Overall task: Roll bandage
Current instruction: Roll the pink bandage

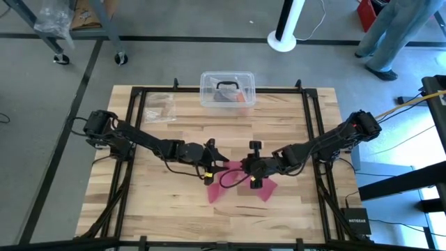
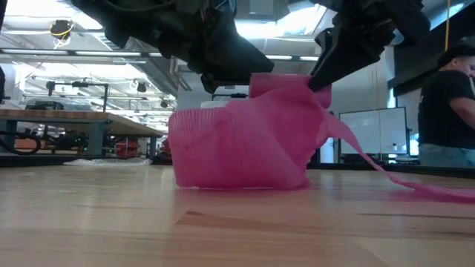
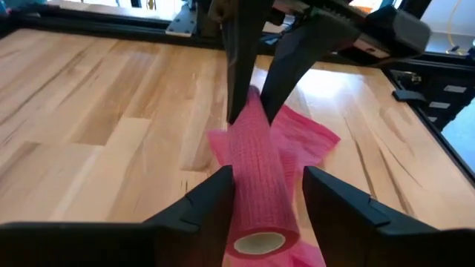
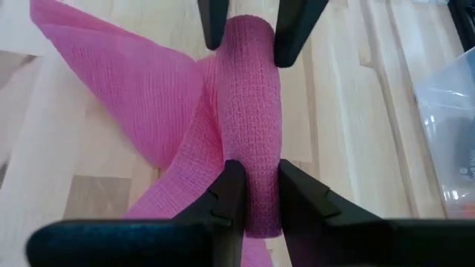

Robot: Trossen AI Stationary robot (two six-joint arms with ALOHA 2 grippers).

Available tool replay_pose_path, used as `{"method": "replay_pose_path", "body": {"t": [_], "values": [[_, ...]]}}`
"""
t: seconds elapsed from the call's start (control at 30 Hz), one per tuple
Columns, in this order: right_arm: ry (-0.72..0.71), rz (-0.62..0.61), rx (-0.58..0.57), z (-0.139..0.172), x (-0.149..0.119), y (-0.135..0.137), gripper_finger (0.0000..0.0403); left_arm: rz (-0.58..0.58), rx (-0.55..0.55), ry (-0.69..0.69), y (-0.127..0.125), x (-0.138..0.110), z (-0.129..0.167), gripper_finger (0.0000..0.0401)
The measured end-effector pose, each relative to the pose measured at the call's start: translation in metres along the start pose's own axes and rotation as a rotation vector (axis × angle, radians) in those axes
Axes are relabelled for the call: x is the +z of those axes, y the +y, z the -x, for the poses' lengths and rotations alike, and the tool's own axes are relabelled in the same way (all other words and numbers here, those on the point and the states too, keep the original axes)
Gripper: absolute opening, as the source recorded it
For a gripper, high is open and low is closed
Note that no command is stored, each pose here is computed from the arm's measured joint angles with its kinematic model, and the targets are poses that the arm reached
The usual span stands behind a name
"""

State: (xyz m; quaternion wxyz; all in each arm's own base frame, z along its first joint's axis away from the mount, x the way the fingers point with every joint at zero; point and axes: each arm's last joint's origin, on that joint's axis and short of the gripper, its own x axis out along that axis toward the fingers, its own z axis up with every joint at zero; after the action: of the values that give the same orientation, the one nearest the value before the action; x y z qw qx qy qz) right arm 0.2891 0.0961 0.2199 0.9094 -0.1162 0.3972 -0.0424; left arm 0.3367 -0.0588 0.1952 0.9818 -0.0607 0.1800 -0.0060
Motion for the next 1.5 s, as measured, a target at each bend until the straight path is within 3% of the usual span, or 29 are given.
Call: {"method": "replay_pose_path", "body": {"t": [0.63,0.93,1.13,1.33,1.5], "values": [[-0.066,-0.034,0.002,0.0,0.008,-0.001,0.0069,-0.005,0.008,0.03,0.002,-0.003,0.0,0.0149],[-0.067,-0.035,0.002,0.0,0.008,-0.001,0.007,-0.046,0.01,0.043,0.002,-0.004,0.0,0.006],[0.022,0.016,-0.01,0.018,0.014,-0.008,0.0114,-0.063,0.015,0.05,0.003,-0.004,0.0,0.0037],[0.221,-0.072,0.056,0.058,0.017,-0.015,0.0172,-0.034,0.038,0.028,0.003,-0.001,0.002,0.0056],[0.164,-0.054,0.103,0.057,0.003,0.009,0.0192,0.013,0.083,0.004,0.004,0.003,0.005,0.0058]]}}
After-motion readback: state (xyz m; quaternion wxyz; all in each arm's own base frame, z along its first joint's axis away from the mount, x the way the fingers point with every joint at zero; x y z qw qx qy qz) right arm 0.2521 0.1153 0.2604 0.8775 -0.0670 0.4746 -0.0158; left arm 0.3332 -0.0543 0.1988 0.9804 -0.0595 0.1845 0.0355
